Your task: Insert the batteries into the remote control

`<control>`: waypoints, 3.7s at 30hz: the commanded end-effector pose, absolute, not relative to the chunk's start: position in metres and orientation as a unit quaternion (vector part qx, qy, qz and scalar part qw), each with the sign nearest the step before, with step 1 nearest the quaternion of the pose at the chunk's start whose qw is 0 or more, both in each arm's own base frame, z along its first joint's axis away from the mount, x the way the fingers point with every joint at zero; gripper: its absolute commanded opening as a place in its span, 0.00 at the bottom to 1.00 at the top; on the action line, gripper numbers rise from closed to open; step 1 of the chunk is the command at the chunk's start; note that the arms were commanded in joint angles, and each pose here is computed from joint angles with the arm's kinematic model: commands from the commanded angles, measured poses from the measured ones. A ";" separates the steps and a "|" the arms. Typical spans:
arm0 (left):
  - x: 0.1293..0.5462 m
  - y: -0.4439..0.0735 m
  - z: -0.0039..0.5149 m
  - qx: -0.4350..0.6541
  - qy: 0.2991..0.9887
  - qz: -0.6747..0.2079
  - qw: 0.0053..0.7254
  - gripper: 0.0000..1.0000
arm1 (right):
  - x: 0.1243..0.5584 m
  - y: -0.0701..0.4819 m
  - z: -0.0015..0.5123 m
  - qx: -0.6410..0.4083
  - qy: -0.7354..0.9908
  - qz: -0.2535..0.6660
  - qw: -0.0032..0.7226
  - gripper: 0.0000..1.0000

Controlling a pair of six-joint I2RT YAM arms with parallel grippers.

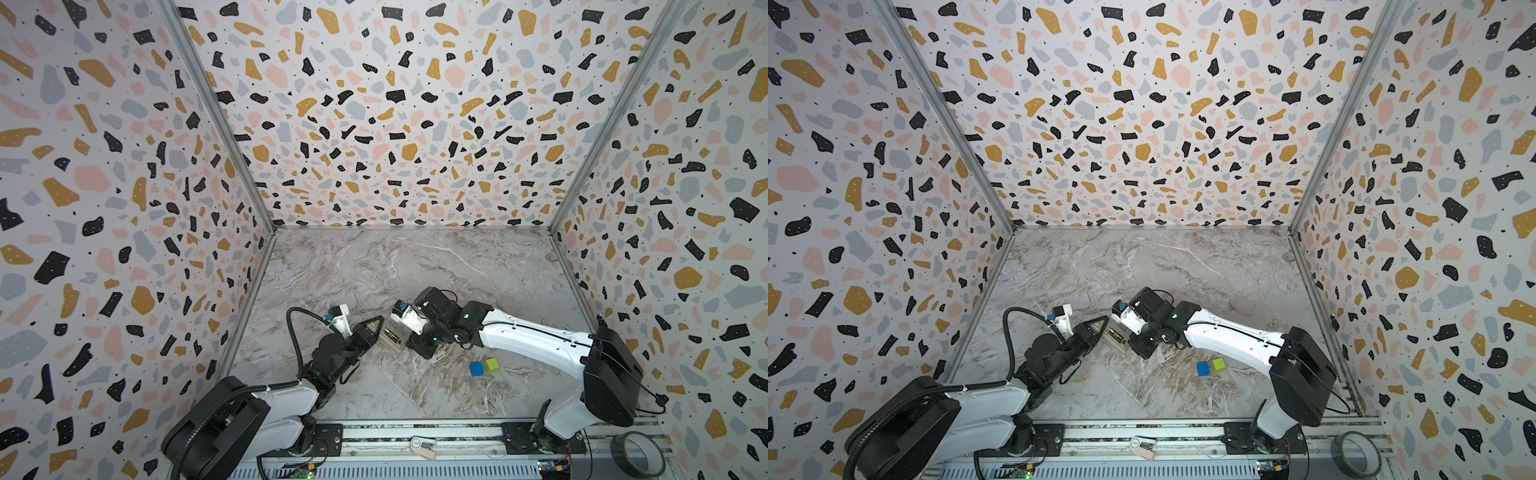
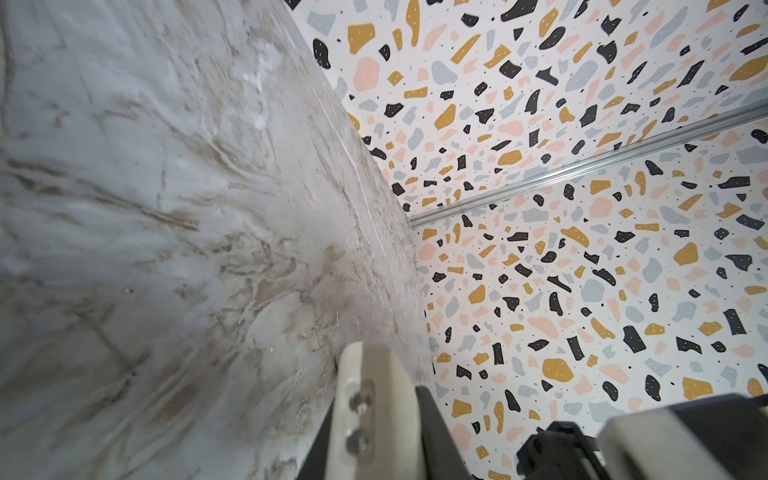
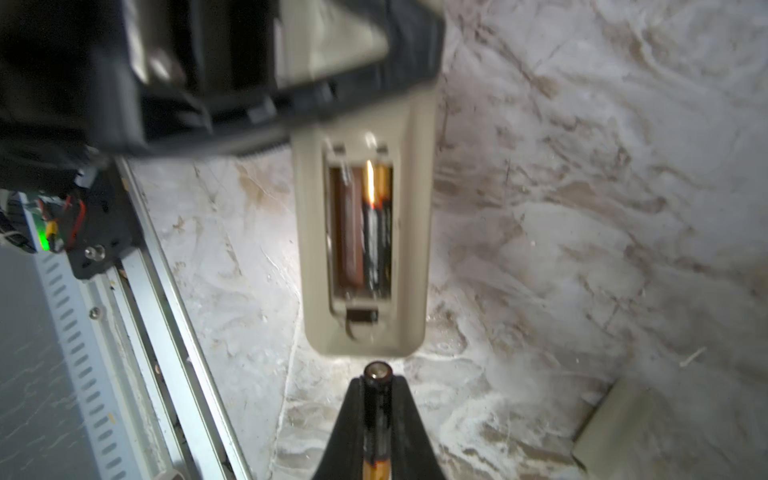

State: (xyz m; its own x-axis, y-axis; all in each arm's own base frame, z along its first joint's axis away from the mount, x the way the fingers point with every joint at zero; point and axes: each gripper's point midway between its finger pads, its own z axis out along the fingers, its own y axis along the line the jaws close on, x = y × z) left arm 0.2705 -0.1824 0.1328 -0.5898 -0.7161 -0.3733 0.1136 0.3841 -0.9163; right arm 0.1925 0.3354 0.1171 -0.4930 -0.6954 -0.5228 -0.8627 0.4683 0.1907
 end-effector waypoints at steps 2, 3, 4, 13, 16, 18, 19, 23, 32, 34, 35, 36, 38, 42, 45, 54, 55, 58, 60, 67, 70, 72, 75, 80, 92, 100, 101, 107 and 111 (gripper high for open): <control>0.274 -0.172 0.141 -0.190 0.726 -0.505 0.426 0.00 | 0.205 0.318 0.097 -0.435 0.855 0.209 0.192 0.03; 0.273 -0.172 0.141 -0.189 0.726 -0.506 0.426 0.00 | 0.206 0.316 0.088 -0.433 0.859 0.202 0.182 0.03; 0.272 -0.171 0.141 -0.188 0.726 -0.506 0.426 0.00 | 0.207 0.314 0.080 -0.434 0.862 0.194 0.175 0.03; 0.261 -0.174 0.137 -0.169 0.728 -0.521 0.413 0.00 | 0.210 0.312 0.034 -0.434 0.874 0.167 0.142 0.03; 0.259 -0.176 0.136 -0.158 0.733 -0.519 0.411 0.00 | 0.210 0.308 0.026 -0.431 0.877 0.159 0.136 0.04; 0.259 -0.178 0.136 -0.152 0.735 -0.519 0.409 0.00 | 0.209 0.306 0.022 -0.429 0.879 0.156 0.134 0.05; 0.259 -0.179 0.136 -0.150 0.735 -0.519 0.409 0.00 | 0.208 0.305 0.019 -0.429 0.880 0.154 0.132 0.05; 0.258 -0.178 0.136 -0.151 0.733 -0.521 0.411 0.00 | 0.207 0.303 0.012 -0.429 0.883 0.144 0.125 0.09; 0.253 -0.175 0.132 -0.155 0.732 -0.521 0.411 0.00 | 0.206 0.304 0.008 -0.428 0.883 0.145 0.126 0.36; 0.254 -0.174 0.132 -0.154 0.733 -0.519 0.411 0.00 | 0.206 0.304 0.010 -0.426 0.884 0.145 0.128 0.44; 0.254 -0.175 0.132 -0.153 0.734 -0.518 0.411 0.00 | 0.206 0.304 0.011 -0.425 0.884 0.145 0.130 0.47; 0.254 -0.175 0.133 -0.152 0.734 -0.518 0.411 0.00 | 0.206 0.303 0.013 -0.424 0.884 0.145 0.131 0.49; 0.255 -0.176 0.133 -0.150 0.736 -0.517 0.409 0.00 | 0.206 0.303 0.017 -0.422 0.885 0.146 0.134 0.53; 0.255 -0.177 0.132 -0.150 0.737 -0.517 0.409 0.00 | 0.204 0.296 0.023 -0.417 0.887 0.142 0.140 0.59; 0.255 -0.177 0.132 -0.151 0.736 -0.518 0.408 0.00 | 0.201 0.289 0.026 -0.414 0.889 0.136 0.141 0.60; 0.254 -0.176 0.131 -0.152 0.736 -0.520 0.407 0.00 | 0.193 0.279 0.026 -0.410 0.892 0.132 0.132 0.53; 0.254 -0.177 0.131 -0.151 0.735 -0.521 0.407 0.00 | 0.193 0.279 0.026 -0.411 0.892 0.132 0.131 0.52; 0.253 -0.177 0.132 -0.150 0.734 -0.522 0.408 0.00 | 0.193 0.280 0.022 -0.413 0.892 0.132 0.126 0.46; 0.253 -0.177 0.132 -0.150 0.734 -0.523 0.407 0.00 | 0.193 0.281 0.021 -0.414 0.892 0.132 0.125 0.41; 0.252 -0.176 0.130 -0.152 0.735 -0.522 0.406 0.00 | 0.192 0.284 0.020 -0.421 0.890 0.128 0.121 0.31; 0.252 -0.176 0.130 -0.152 0.735 -0.521 0.405 0.00 | 0.190 0.284 0.019 -0.426 0.888 0.124 0.118 0.29; 0.252 -0.176 0.130 -0.153 0.735 -0.522 0.405 0.00 | 0.189 0.285 0.018 -0.429 0.887 0.122 0.118 0.27; 0.252 -0.176 0.130 -0.155 0.734 -0.523 0.404 0.00 | 0.188 0.287 0.017 -0.434 0.886 0.118 0.116 0.24; 0.252 -0.175 0.130 -0.156 0.735 -0.522 0.404 0.00 | 0.185 0.287 0.014 -0.439 0.885 0.112 0.112 0.19; 0.253 -0.175 0.132 -0.157 0.733 -0.524 0.406 0.00 | 0.180 0.300 0.034 -0.464 0.868 0.120 0.133 0.04; 0.252 -0.175 0.133 -0.159 0.730 -0.526 0.406 0.00 | 0.179 0.321 0.077 -0.478 0.847 0.153 0.176 0.01; 0.252 -0.174 0.133 -0.159 0.730 -0.526 0.406 0.00 | 0.180 0.321 0.080 -0.477 0.847 0.154 0.177 0.01; 0.251 -0.175 0.131 -0.156 0.732 -0.524 0.407 0.00 | 0.181 0.321 0.093 -0.477 0.846 0.150 0.182 0.00; 0.250 -0.175 0.130 -0.156 0.731 -0.526 0.406 0.00 | 0.180 0.325 0.109 -0.474 0.841 0.168 0.200 0.00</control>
